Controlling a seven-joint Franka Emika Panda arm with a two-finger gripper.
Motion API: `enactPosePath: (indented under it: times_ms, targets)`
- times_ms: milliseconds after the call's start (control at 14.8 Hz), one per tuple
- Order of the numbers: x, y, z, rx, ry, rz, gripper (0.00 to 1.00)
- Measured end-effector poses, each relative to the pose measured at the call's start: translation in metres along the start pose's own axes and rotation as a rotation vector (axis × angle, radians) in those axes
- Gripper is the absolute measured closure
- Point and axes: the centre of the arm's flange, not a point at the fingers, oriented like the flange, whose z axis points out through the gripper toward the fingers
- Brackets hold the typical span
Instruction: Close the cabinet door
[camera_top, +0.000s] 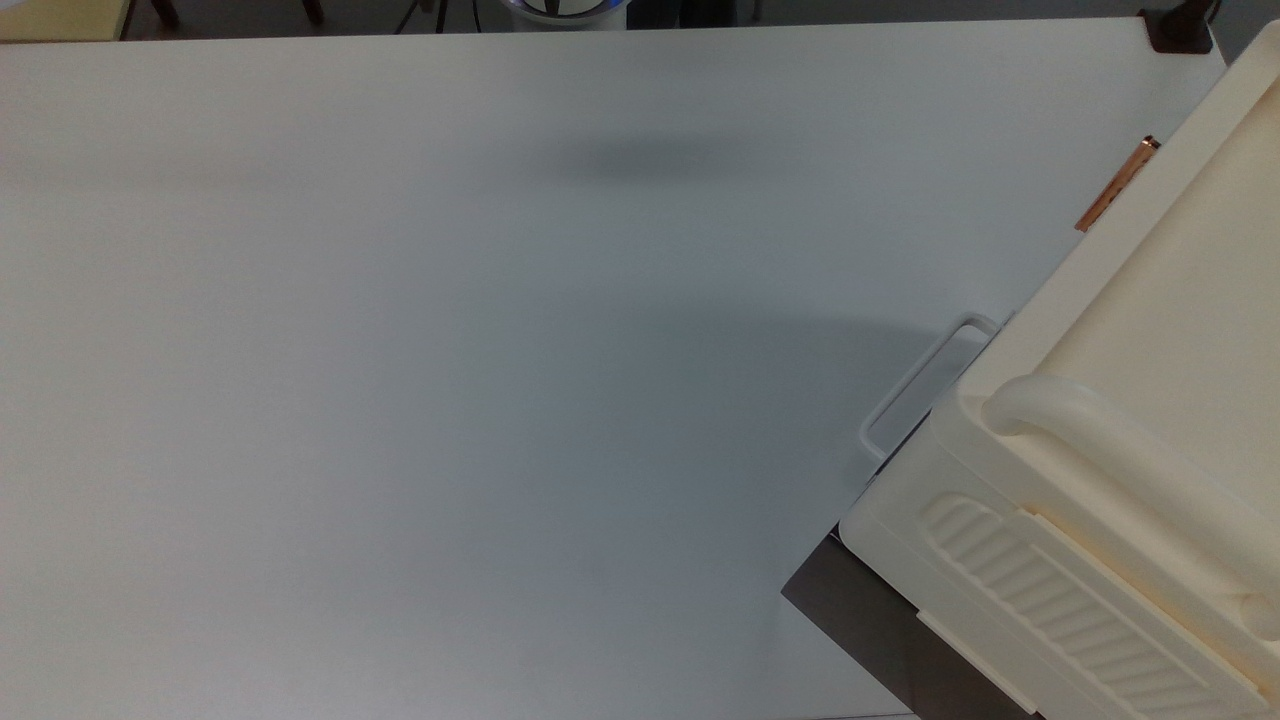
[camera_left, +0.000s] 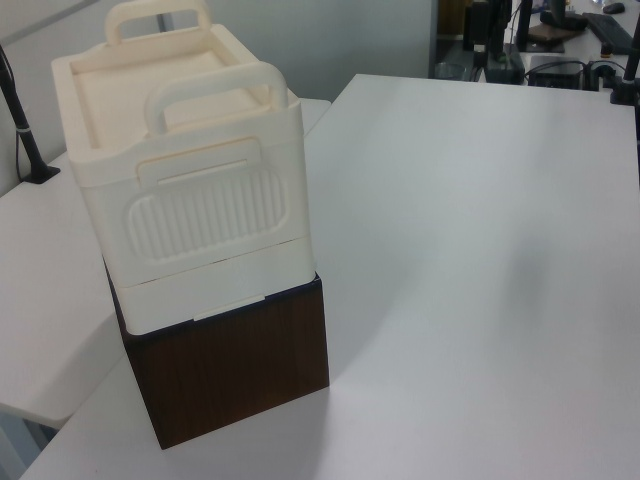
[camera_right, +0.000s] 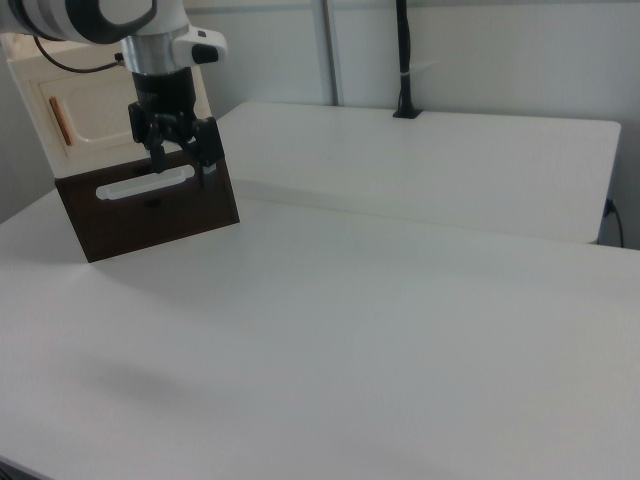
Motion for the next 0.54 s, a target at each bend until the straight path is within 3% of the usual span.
enactPosePath:
  times_ms: [270, 540]
  targets:
    - [0.000, 0.030, -0.001, 0.001, 0.000, -0.091, 0.00]
    - [0.001, 0.035, 0.003, 0.002, -0.008, -0.063, 0.00]
